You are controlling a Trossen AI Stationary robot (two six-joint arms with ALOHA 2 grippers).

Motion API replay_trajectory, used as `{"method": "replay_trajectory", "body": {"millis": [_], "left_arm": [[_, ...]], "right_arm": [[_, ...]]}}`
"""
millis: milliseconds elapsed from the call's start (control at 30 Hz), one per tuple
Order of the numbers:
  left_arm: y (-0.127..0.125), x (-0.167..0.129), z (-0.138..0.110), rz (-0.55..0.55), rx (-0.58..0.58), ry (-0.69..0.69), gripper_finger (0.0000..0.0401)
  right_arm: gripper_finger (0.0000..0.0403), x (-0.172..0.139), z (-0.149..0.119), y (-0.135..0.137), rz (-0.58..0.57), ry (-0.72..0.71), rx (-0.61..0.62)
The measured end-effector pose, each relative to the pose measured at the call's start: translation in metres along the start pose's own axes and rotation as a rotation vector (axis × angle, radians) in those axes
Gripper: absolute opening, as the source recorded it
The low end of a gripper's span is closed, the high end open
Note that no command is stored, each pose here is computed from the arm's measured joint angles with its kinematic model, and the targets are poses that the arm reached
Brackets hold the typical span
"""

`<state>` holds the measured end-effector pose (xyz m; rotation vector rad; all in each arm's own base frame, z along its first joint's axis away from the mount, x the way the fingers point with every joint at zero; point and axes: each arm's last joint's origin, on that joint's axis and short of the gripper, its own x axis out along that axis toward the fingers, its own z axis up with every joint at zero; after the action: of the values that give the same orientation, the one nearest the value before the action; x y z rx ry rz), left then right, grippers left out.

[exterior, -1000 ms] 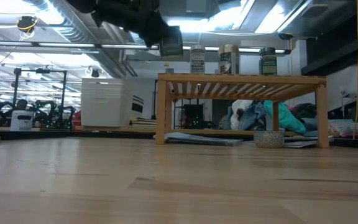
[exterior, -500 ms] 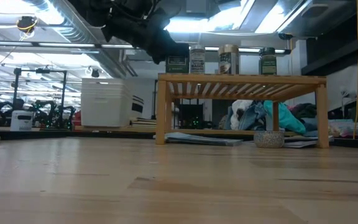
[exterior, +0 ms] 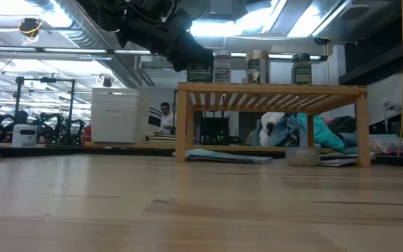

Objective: Shelf spices
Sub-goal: Return to Home Position

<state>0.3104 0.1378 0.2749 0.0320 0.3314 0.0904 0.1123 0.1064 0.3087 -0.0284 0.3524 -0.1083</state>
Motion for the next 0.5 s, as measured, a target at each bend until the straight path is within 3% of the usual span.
{"method": "replay_trajectory", "body": {"millis": [267,500], "left_arm": [[0.002,-0.001,0.016,0.025,0.043,-0.156,0.0225],[0.004,-0.004,0.035,0.034,0.064,-0.209,0.0225]], "right_arm": [[0.039,0.0,0.0,0.0,0.0,0.0,0.0],[0.039,0.0,0.0,0.0,0.0,0.0,-0.001]]}}
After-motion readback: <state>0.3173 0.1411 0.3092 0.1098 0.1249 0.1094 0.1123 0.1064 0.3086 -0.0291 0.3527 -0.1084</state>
